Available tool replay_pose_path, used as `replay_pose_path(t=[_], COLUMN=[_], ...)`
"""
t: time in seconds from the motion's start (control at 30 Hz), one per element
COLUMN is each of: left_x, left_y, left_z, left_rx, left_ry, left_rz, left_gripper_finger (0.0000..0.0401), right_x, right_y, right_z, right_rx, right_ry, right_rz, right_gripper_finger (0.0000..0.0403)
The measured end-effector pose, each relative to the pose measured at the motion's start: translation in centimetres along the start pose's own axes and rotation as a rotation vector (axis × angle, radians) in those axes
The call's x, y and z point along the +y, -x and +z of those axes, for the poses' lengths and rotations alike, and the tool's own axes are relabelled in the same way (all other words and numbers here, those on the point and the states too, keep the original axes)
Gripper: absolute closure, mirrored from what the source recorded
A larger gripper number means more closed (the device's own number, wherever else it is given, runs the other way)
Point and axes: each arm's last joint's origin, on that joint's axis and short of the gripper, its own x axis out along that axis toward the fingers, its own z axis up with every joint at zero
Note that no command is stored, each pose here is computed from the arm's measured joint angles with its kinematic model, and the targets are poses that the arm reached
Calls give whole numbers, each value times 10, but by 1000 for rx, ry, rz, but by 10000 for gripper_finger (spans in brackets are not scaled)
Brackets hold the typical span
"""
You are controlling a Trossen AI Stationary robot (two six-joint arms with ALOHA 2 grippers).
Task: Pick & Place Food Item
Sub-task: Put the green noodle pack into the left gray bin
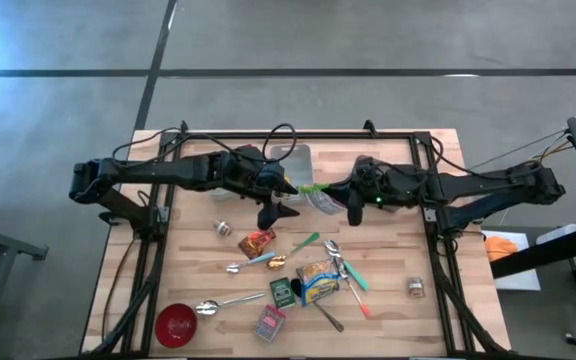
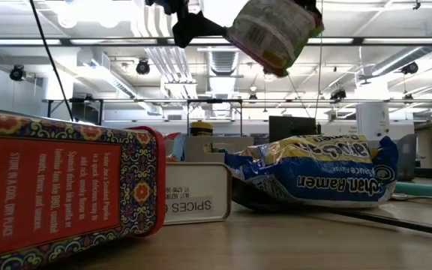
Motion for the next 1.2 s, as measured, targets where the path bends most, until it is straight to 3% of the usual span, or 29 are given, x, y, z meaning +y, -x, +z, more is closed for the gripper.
replay_pose_path(t=[0.4, 0.87, 1.2], left_x=[-1, -1, -1], left_y=[1, 1, 0], left_z=[-2, 4, 8], left_rx=[28, -50, -90], left_ry=[5, -22, -131], left_rz=[-20, 18, 22], left_gripper_finger=[47, 47, 59], right_x=[7, 12, 14], right_y=[10, 6, 6], right_z=[13, 15, 18], right_rx=[84, 65, 44], right_ry=[-1, -50, -43], right_rz=[-62, 7, 36], right_gripper_finger=[395, 395, 395])
